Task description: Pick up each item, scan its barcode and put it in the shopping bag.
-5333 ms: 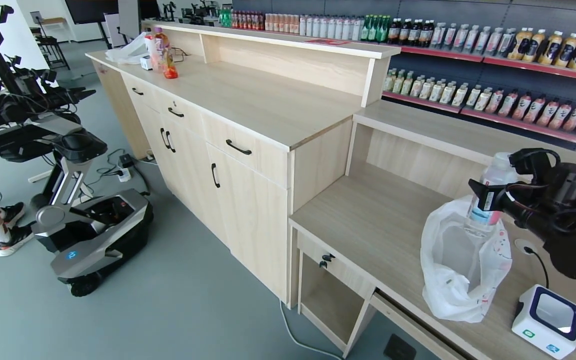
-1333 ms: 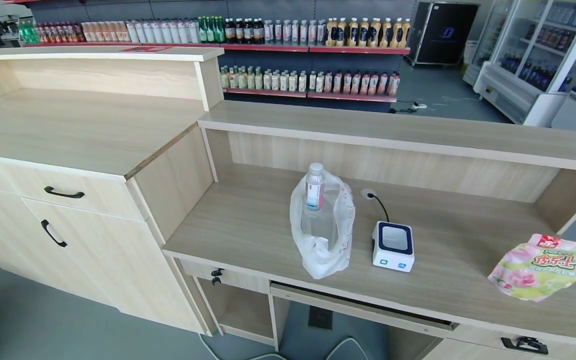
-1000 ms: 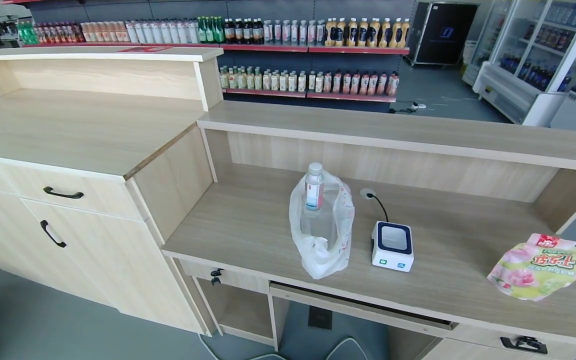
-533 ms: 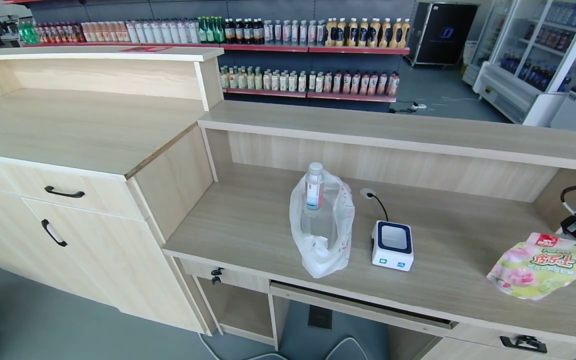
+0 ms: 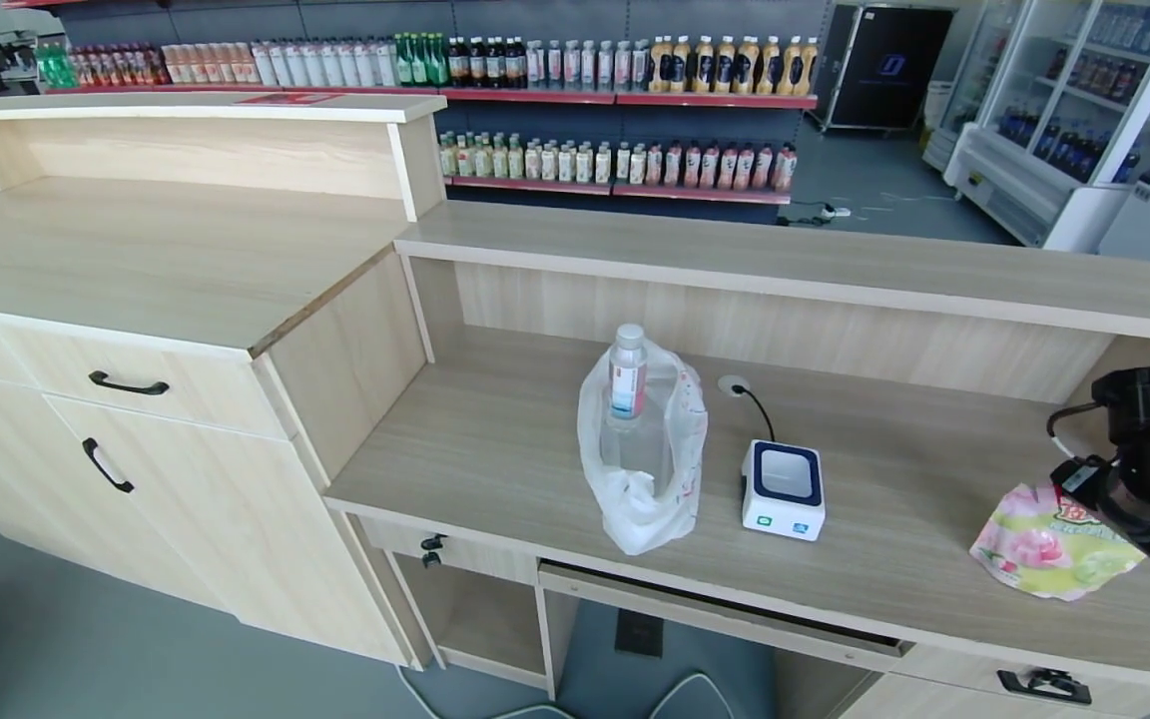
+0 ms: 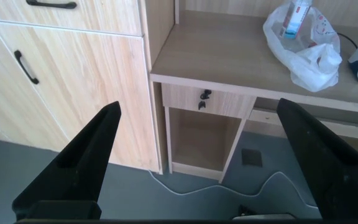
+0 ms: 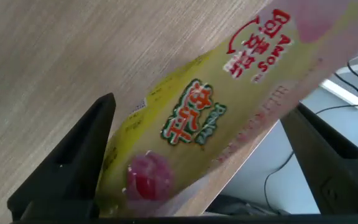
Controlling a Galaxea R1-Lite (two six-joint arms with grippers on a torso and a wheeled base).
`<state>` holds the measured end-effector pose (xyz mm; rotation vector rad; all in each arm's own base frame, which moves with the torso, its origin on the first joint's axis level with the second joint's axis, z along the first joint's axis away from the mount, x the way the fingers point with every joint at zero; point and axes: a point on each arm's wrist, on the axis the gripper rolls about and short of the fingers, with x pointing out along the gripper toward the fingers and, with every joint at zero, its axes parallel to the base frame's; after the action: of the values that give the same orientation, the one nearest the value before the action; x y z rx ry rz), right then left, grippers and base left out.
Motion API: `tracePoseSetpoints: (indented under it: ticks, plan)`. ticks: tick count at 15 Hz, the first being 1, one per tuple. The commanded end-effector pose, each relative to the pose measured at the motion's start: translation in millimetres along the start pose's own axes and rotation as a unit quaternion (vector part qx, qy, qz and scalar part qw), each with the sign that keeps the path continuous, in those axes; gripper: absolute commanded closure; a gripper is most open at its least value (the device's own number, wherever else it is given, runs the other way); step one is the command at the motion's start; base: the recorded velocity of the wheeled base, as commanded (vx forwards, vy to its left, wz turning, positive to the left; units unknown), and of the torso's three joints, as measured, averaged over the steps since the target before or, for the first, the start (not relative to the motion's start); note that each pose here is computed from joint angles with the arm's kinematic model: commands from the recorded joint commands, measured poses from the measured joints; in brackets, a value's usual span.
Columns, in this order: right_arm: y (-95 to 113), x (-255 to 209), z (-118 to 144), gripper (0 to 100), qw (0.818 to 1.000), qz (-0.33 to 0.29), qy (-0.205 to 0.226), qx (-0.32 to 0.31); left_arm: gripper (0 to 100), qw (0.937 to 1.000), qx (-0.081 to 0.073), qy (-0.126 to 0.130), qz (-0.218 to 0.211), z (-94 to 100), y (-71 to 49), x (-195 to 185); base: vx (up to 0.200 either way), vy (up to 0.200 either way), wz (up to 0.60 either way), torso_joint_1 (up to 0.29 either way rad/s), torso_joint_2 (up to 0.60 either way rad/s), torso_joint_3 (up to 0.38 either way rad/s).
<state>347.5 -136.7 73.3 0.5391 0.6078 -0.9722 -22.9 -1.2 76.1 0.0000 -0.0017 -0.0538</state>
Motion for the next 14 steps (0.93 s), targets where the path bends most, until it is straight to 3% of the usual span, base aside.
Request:
tracePoseSetpoints:
  ticks: [1,8,9,14]
  plan:
    - [8,17,-17,0,1.0,0.002,0.012,-0.013,0,1.0,0.0,0.0,0.0,0.0,0.0,0,0.0,0.0,0.0,0.0,0.0,0.0]
    - [20,25,-31,0,0.999,0.027,0.009,-0.033,0,1.0,0.0,0.0,0.0,0.0,0.0,0,0.0,0.0,0.0,0.0,0.0,0.0]
    - [20,25,-31,100,0.999,0.027,0.009,-0.039,0,1.0,0.0,0.0,0.0,0.0,0.0,0,0.0,0.0,0.0,0.0,0.0,0.0]
    - [19,19,-32,100,0.994,0.01,-0.006,-0.104,0,1.0,0.0,0.0,0.0,0.0,0.0,0,0.0,0.0,0.0,0.0,0.0,0.0]
